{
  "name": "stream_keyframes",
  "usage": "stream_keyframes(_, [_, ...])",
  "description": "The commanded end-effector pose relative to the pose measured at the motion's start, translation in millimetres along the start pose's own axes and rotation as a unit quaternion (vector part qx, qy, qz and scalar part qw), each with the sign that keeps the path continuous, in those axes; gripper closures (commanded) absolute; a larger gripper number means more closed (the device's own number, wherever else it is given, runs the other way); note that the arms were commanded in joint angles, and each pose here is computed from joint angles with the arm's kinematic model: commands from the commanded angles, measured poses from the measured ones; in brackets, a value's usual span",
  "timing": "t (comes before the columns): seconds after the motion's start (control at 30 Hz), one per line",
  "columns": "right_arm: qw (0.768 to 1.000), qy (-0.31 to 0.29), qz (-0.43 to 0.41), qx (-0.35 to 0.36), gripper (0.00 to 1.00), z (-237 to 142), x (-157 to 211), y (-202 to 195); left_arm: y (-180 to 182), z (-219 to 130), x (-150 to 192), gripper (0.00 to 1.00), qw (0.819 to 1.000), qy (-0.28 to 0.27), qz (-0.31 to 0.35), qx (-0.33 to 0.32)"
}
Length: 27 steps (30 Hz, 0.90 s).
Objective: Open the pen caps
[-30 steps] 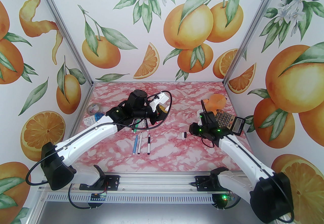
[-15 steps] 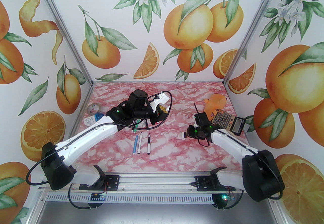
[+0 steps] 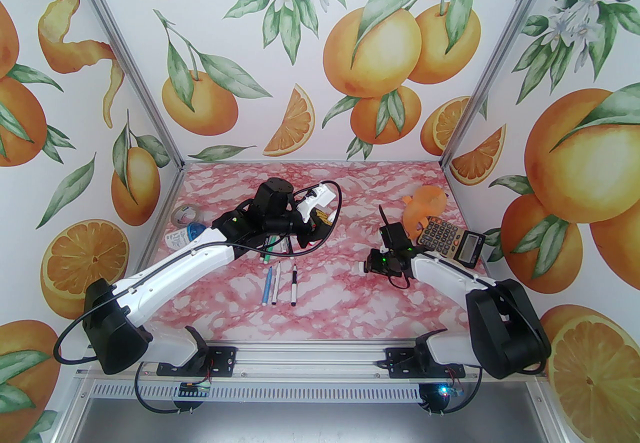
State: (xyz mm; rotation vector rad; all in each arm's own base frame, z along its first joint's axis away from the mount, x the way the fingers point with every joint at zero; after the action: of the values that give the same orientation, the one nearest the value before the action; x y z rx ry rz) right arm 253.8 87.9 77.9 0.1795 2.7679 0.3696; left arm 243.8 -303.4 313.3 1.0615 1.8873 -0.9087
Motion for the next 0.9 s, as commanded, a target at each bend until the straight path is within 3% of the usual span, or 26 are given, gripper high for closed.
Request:
stream_keyframes(0.0, [1.0,-0.009,-0.011,0.008,0.79,3,-3,0,-3,3,-3,0.96,1.0,0.0,0.002,0.009])
stream_keyframes(0.57, [1.0,-0.013,-0.012,0.008,0.73,0,-7,1,-3,6,0,0.96,1.0,0.006,0.002,0.01])
stream_keyframes(0.87, [0.999,-0.03,-0.017,0.007,0.72,-19,-10,4,-2,7,1,0.96,1.0,0.008,0.002,0.009])
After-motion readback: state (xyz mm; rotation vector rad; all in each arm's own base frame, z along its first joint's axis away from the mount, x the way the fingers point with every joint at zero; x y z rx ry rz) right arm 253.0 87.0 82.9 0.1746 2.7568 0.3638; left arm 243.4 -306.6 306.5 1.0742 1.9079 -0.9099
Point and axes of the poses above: each hand's point on the last joint's axis, 136 mm out from that joint toward the fingers, its own z axis out along the fingers, its own y axis along the line the jaws close on, x = y × z, the point moved 6 cm from there along -z, back along the fingers, and after that the axes turned 2 degrees about -z, right-handed, at the moved point
